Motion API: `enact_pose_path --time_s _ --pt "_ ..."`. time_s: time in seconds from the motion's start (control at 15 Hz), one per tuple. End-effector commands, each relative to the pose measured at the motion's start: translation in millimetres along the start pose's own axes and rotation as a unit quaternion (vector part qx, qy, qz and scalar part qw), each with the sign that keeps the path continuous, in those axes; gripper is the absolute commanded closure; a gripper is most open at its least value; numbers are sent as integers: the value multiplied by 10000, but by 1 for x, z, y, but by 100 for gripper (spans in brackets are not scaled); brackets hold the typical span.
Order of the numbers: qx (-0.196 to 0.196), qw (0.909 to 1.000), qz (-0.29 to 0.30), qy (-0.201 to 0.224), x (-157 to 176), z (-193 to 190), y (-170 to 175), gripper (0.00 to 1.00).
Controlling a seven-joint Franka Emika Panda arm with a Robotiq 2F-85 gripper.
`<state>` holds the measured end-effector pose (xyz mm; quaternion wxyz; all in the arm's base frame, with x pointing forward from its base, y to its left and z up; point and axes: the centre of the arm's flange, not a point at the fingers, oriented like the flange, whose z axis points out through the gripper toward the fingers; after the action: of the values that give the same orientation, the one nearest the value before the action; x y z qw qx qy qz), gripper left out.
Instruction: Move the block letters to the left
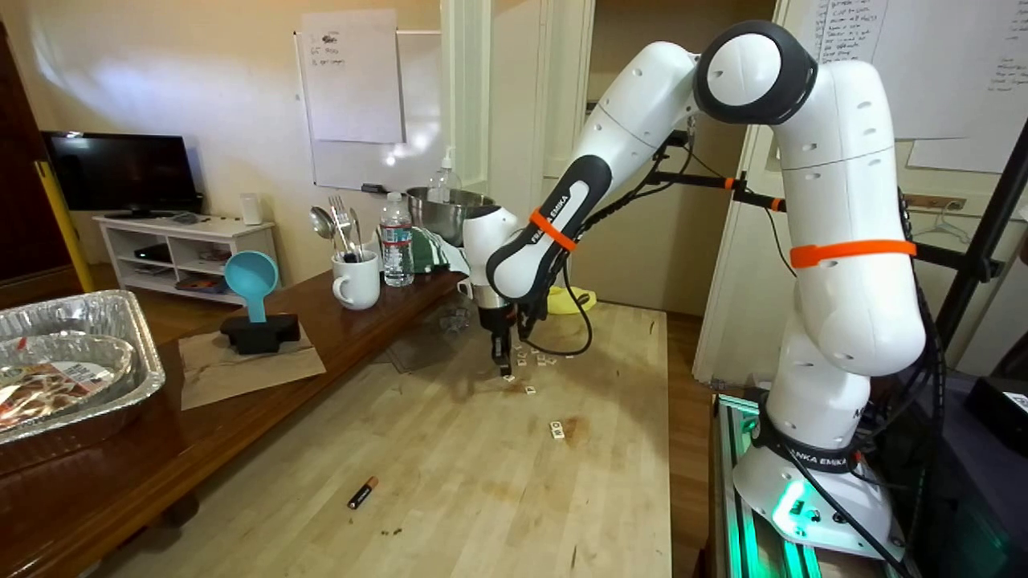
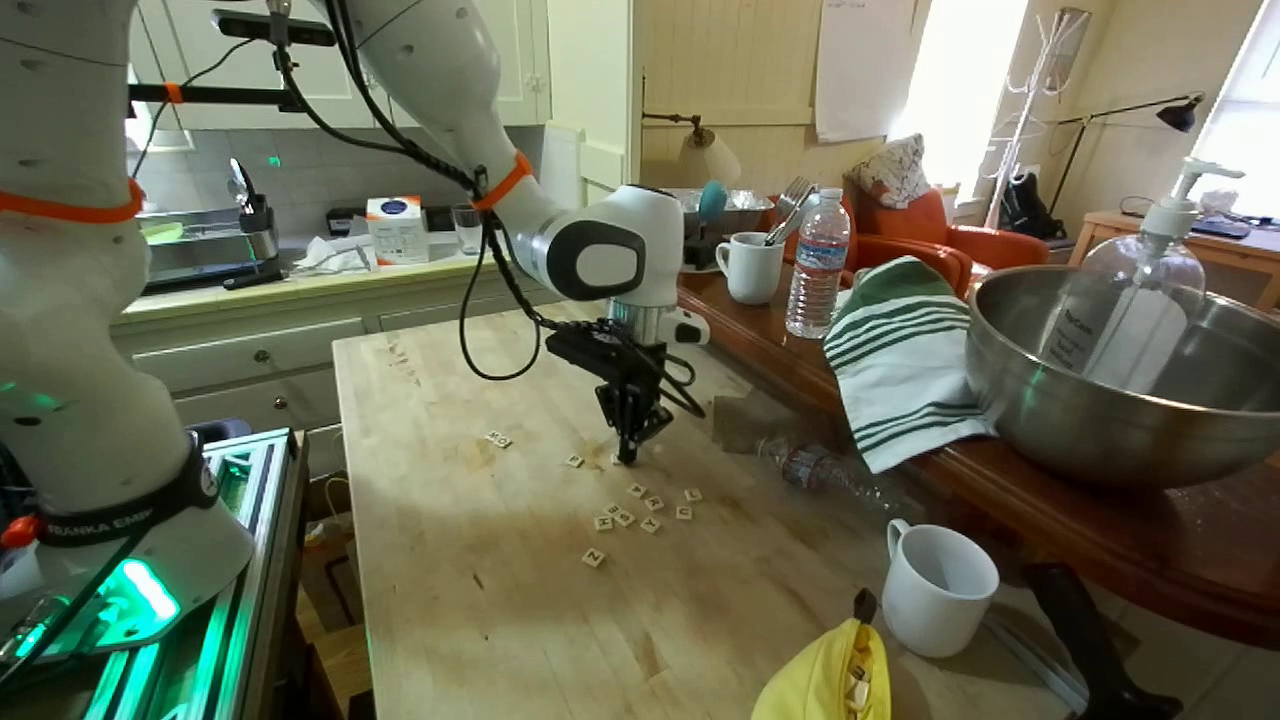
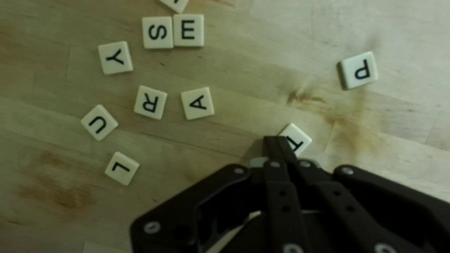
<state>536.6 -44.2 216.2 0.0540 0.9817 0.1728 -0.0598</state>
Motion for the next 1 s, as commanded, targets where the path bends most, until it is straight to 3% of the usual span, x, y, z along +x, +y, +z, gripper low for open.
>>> enact_pose_path --time_s 0.0,0.93 --pt "286 9977 560 -271 -5 10 -26 100" --pt "626 9770 2002 -397 -4 4 -50 100"
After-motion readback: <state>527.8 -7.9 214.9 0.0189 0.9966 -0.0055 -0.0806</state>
